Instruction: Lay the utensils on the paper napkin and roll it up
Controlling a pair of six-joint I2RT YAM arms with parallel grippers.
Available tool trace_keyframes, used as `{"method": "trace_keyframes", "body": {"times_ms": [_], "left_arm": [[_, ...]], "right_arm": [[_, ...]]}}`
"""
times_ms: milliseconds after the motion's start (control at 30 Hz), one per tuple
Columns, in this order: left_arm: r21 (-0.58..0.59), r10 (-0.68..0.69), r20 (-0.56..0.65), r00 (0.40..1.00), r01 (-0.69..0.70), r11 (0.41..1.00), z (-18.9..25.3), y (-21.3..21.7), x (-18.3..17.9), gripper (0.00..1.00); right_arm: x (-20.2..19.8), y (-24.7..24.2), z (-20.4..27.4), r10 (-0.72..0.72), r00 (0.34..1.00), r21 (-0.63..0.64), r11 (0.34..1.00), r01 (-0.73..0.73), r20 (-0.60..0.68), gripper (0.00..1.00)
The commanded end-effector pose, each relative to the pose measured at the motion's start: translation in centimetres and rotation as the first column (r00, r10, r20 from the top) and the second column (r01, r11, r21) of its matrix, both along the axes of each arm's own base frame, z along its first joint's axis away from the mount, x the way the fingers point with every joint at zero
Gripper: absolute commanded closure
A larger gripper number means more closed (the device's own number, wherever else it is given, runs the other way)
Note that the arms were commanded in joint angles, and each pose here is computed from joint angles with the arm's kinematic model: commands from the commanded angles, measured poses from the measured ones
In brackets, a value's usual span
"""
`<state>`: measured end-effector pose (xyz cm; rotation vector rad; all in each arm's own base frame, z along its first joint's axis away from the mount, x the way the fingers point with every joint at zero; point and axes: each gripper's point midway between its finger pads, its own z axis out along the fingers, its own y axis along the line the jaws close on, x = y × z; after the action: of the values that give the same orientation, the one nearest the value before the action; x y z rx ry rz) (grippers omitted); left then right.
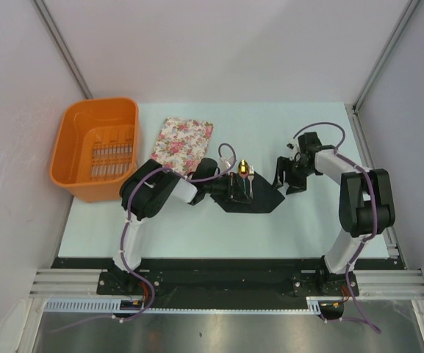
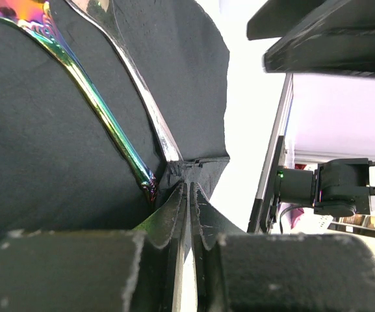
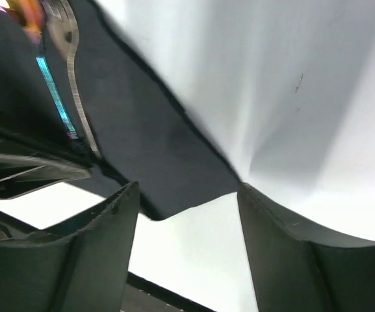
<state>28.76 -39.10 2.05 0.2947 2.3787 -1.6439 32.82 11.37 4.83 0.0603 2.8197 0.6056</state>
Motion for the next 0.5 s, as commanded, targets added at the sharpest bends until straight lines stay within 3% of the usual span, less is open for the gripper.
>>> {"method": "trace_keyframes", "body": {"times_ms": [0, 233, 467], "left_arm": [[0.028, 0.003, 0.008, 1.0, -0.003, 1.0, -0.9, 0.4, 0.2, 0.91], [0.029, 0.005, 0.012, 1.0, -0.005, 1.0, -0.9, 0.4, 0.3, 0.91], [0.031, 0.006, 0.011, 1.0, -0.006, 1.0, -1.0, 0.5, 0.3, 0.91]], "right_arm": [[-0.8, -0.1, -2.1, 0.024, 0.999, -0.016, 1.0, -0.025, -0.046, 0.31], [-2.7, 2.4, -4.5, 0.053, 0.983, 0.125, 0.992, -0.031, -0.177, 0.31], [-2.3, 5.0, -1.8, 0.087, 0.983, 0.341, 0.94, -0.027, -0.164, 0.36]]}}
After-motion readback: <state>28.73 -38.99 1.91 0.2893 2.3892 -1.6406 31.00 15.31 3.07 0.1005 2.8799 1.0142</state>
